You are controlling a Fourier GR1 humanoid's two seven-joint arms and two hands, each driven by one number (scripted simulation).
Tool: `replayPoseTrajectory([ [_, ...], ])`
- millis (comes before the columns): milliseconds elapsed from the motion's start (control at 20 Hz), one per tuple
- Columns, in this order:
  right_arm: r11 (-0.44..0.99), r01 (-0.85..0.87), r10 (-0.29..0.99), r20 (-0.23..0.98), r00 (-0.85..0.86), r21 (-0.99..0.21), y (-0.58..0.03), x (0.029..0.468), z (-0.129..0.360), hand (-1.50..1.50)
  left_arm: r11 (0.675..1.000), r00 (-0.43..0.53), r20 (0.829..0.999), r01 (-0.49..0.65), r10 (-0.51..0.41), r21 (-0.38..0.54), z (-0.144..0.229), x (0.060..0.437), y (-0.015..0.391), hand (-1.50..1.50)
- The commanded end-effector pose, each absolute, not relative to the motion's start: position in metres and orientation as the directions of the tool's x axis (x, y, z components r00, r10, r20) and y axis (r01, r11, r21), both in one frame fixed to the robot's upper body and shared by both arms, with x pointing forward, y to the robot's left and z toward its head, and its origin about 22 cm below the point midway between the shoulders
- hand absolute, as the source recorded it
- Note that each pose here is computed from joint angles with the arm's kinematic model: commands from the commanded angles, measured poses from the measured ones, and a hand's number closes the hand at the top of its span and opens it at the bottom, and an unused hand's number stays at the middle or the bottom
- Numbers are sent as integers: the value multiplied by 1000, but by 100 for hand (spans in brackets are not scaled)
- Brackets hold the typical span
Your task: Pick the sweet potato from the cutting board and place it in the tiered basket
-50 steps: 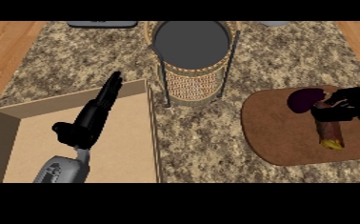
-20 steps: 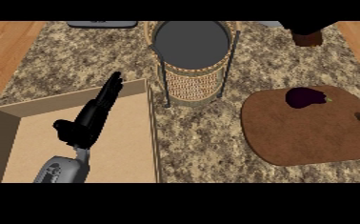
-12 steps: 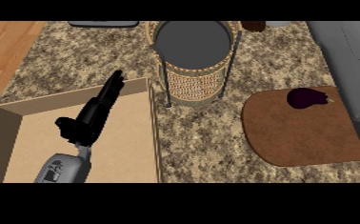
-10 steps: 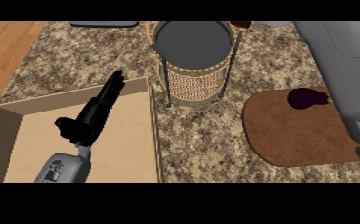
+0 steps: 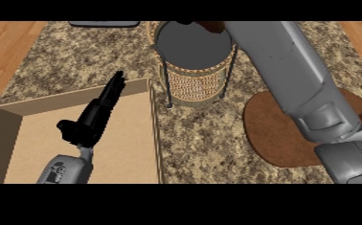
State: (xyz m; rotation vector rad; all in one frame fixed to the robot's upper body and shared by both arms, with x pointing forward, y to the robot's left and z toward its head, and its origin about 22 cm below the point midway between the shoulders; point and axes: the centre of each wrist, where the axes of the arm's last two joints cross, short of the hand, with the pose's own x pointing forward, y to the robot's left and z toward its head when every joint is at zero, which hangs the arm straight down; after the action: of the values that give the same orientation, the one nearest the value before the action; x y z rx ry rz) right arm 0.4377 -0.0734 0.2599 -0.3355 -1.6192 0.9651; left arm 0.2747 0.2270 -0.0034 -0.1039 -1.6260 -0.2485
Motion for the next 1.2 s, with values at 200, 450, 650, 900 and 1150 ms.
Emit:
replayPoseTrajectory([
  [200,661,-387,591,764,-258,-643,-31,439,250,150,971,17,995,221,-97,91,-15,272,237,0],
  [450,722,-481,543,838,-53,-498,-37,447,238,150,973,26,996,214,-87,79,-26,261,242,0],
  [650,757,-536,504,856,113,-375,-31,447,225,-150,971,13,995,220,-96,91,-24,271,226,0],
  [900,826,-498,376,917,135,-265,-42,450,239,-150,974,18,995,204,-101,95,-24,274,237,0],
  [1150,920,-221,345,936,61,-325,-71,454,252,-150,972,19,995,214,-103,96,-21,260,242,0],
])
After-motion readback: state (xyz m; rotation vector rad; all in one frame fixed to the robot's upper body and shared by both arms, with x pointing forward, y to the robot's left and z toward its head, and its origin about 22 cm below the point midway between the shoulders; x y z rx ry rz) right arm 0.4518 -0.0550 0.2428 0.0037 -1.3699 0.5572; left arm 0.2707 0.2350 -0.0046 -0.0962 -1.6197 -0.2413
